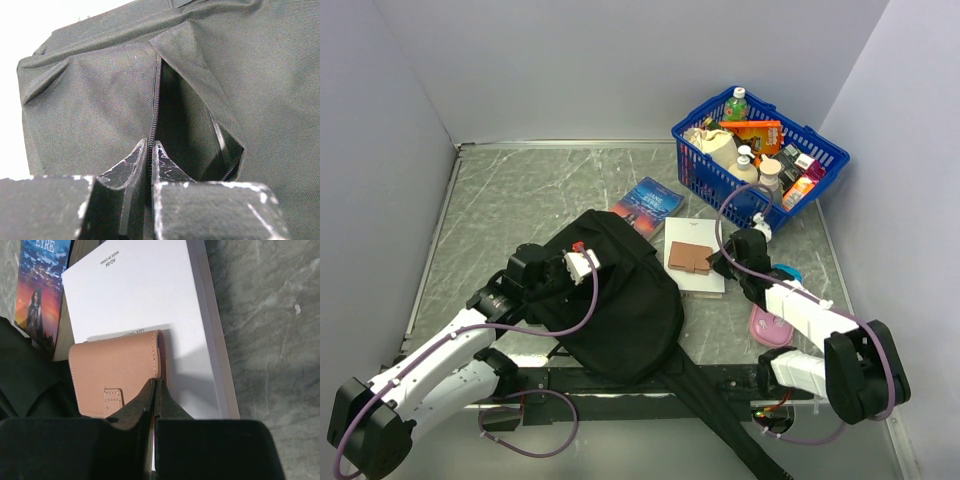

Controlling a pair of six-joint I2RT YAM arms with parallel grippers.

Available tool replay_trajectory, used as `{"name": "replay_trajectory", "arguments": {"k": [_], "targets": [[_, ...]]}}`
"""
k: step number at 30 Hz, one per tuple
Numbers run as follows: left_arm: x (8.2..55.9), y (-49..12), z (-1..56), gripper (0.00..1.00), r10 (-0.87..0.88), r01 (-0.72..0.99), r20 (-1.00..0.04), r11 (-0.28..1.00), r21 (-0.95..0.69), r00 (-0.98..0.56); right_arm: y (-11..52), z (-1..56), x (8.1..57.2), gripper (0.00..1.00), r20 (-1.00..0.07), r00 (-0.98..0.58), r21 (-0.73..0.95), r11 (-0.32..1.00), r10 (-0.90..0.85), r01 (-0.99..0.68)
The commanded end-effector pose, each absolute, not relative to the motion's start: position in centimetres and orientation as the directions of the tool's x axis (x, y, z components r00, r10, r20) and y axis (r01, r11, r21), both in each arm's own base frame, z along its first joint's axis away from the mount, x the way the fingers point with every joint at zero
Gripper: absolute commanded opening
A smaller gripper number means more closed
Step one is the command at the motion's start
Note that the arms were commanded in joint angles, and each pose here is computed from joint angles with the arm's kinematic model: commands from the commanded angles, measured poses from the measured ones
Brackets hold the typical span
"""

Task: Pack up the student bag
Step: Pick up the personal item from the center of the board, then place the personal item in the student bag.

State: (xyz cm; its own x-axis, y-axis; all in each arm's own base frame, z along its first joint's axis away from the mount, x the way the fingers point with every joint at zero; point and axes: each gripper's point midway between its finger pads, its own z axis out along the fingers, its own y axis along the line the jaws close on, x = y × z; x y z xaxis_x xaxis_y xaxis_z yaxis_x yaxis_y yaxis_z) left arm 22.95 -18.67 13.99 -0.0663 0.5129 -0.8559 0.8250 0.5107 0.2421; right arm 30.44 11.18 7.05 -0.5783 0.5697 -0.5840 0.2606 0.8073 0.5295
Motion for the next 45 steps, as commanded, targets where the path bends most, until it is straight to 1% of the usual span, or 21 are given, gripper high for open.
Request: {"name": "replay_trajectory", "arguments": {"k": [1, 3, 4, 9, 11, 15, 21, 24, 25, 29, 31, 35, 37, 40, 45], "targets": [[23.3, -20.3, 17.3, 0.10, 0.448, 0.834, -0.894, 0.490, 0.251, 0.006, 11.0, 10.2, 30.9, 0.00, -0.606, -0.528, 0.564, 0.789, 0.595, 0.243], [23.3, -20.3, 17.4, 0.11, 0.446, 0.835, -0.895, 0.490, 0.252, 0.009, 11.3, 11.5, 30.8, 0.00, -0.600, -0.526, 0.582, 0.780, 0.602, 0.229], [23.3, -20.3, 17.5, 0.11, 0.445, 0.833, -0.896, 0.491, 0.254, 0.011, 11.4, 13.2, 31.1, 0.00, -0.609, -0.505, 0.603, 0.771, 0.611, 0.205], [23.3, -20.2, 17.6, 0.11, 0.443, 0.832, -0.897, 0.491, 0.258, 0.017, 12.4, 18.0, 30.5, 0.00, -0.598, -0.469, 0.682, 0.720, 0.649, 0.126], [23.3, -20.3, 17.7, 0.11, 0.441, 0.831, -0.897, 0.492, 0.259, 0.019, 13.3, 19.5, 30.1, 0.00, -0.577, -0.479, 0.719, 0.689, 0.661, 0.085], [23.3, -20.4, 17.8, 0.11, 0.436, 0.831, -0.900, 0.491, 0.261, 0.024, 15.1, 23.1, 29.2, 0.00, -0.574, -0.484, 0.751, 0.660, 0.660, 0.010], [23.3, -20.3, 17.9, 0.12, 0.429, 0.829, -0.903, 0.497, 0.256, 0.022, 18.7, 26.0, 26.9, 0.00, -0.553, -0.531, 0.783, 0.619, 0.641, -0.068], [23.3, -20.3, 18.1, 0.12, 0.422, 0.826, -0.906, 0.503, 0.253, 0.021, 21.4, 26.2, 25.6, 0.00, -0.512, -0.588, 0.815, 0.571, 0.626, -0.100], [23.3, -20.3, 18.1, 0.12, 0.422, 0.827, -0.907, 0.502, 0.254, 0.022, 22.5, 26.2, 25.0, 0.00, -0.480, -0.619, 0.835, 0.540, 0.621, -0.106], [23.4, -20.2, 18.2, 0.12, 0.419, 0.822, -0.908, 0.510, 0.253, 0.019, 25.7, 25.9, 24.0, 0.00, -0.438, -0.684, 0.859, 0.495, 0.583, -0.128], [23.4, -20.2, 18.2, 0.11, 0.421, 0.820, -0.907, 0.512, 0.255, 0.020, 27.0, 26.5, 23.7, 0.00, -0.423, -0.704, 0.874, 0.463, 0.570, -0.150], [23.4, -20.2, 18.3, 0.12, 0.419, 0.818, -0.908, 0.513, 0.259, 0.024, 29.0, 25.3, 23.7, 0.00, -0.387, -0.745, 0.888, 0.436, 0.543, -0.144], [23.5, -20.1, 18.4, 0.11, 0.422, 0.817, -0.906, 0.514, 0.261, 0.025, 29.9, 25.8, 23.8, 0.00, -0.362, -0.758, 0.909, 0.384, 0.543, -0.159], [23.5, -20.1, 18.3, 0.11, 0.427, 0.815, -0.904, 0.513, 0.269, 0.029, 31.3, 25.4, 23.7, 0.00, -0.332, -0.789, 0.922, 0.356, 0.517, -0.155], [23.5, -20.1, 18.3, 0.11, 0.426, 0.815, -0.904, 0.514, 0.266, 0.027, 32.4, 23.9, 23.7, 0.00, -0.299, -0.819, 0.927, 0.354, 0.490, -0.126]]}}
